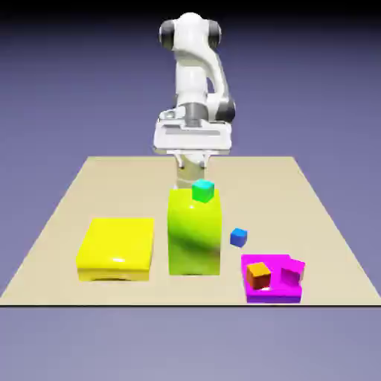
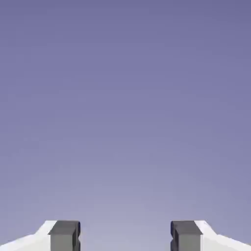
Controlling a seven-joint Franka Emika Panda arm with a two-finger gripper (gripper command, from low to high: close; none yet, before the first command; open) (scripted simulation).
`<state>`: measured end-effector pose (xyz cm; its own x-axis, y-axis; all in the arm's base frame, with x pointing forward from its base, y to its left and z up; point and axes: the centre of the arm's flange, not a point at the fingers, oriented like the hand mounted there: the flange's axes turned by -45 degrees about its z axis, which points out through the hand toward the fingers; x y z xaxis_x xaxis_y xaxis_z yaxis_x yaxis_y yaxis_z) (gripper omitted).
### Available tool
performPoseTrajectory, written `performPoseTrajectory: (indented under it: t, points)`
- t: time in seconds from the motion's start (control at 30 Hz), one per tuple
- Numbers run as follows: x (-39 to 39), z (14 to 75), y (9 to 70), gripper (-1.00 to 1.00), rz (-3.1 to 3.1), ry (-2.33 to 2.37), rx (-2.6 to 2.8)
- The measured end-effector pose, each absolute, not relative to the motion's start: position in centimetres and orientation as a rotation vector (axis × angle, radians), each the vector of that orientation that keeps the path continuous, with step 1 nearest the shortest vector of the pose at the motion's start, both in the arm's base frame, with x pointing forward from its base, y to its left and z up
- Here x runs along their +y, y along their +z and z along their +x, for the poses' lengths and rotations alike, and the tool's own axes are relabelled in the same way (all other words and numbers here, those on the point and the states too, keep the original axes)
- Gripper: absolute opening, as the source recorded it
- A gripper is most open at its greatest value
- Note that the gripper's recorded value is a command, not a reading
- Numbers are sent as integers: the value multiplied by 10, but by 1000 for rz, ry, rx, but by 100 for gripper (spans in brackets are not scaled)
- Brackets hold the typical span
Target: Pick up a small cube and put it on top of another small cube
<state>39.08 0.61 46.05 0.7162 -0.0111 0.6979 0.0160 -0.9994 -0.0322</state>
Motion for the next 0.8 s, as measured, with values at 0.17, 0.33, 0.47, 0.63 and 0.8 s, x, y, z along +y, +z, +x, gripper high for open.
performPoseTrajectory:
  t: [0.17, 0.33, 0.47, 0.63, 0.8]
  points:
    - [38, 394, 436, 0, -2759, -829, 299]
    - [78, 388, 402, 0, -2666, -464, 552]
    - [112, 378, 376, 0, -2599, -168, 741]
    - [149, 356, 335, 0, -2600, 100, 938]
    - [169, 324, 280, 0, -2721, 179, 1077]
